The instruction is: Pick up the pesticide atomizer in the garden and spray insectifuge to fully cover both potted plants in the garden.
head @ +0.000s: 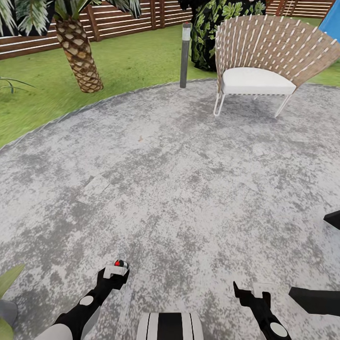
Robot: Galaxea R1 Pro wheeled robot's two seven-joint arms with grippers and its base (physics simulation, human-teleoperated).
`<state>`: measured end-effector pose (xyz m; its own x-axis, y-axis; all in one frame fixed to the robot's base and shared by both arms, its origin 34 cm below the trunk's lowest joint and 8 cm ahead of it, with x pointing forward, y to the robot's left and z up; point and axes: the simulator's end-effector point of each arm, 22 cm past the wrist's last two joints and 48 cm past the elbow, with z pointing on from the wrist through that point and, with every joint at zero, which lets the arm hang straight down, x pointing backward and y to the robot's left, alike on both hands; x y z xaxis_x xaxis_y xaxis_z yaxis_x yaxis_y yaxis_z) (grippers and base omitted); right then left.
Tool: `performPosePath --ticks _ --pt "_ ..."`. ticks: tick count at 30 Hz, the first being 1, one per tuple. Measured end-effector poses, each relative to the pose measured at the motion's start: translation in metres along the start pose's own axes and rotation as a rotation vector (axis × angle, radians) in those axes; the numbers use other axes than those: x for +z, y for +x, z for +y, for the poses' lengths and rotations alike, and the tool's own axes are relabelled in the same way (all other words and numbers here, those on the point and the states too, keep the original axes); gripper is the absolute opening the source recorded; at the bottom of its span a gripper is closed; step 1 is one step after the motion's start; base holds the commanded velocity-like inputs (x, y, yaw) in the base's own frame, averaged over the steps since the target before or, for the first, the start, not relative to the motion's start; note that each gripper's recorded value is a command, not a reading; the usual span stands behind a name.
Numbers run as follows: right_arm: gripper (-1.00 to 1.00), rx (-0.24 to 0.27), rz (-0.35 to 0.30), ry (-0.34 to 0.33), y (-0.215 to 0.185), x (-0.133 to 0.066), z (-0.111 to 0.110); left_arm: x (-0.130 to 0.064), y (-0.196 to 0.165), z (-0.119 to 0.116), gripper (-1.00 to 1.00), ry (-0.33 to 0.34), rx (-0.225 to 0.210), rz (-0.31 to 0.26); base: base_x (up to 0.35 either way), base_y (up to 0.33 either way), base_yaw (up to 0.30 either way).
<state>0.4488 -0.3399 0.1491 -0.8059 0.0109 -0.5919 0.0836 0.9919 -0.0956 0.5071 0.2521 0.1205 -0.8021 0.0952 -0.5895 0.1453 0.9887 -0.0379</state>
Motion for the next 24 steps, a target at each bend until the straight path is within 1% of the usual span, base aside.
performPosePath --ticks 7,13,24 --pt "1.00 0.001 -0.001 0.000 -0.0003 0.0000 -0.0002 0.0000 0.0000 0.0001 1.00 0.000 0.000 0.000 0.006 0.000 0.000" --pt "1.00 0.001 -0.001 0.000 -0.0007 0.0000 -0.0001 0.0000 -0.0002 0.0001 1.00 0.000 0.000 -0.001 0.071 0.000 0.000" --pt "1.00 0.001 -0.001 0.000 -0.0006 0.0001 0.0000 0.0000 -0.0002 0.0003 1.00 -0.001 -0.001 -0.001 0.004 0.000 0.000"
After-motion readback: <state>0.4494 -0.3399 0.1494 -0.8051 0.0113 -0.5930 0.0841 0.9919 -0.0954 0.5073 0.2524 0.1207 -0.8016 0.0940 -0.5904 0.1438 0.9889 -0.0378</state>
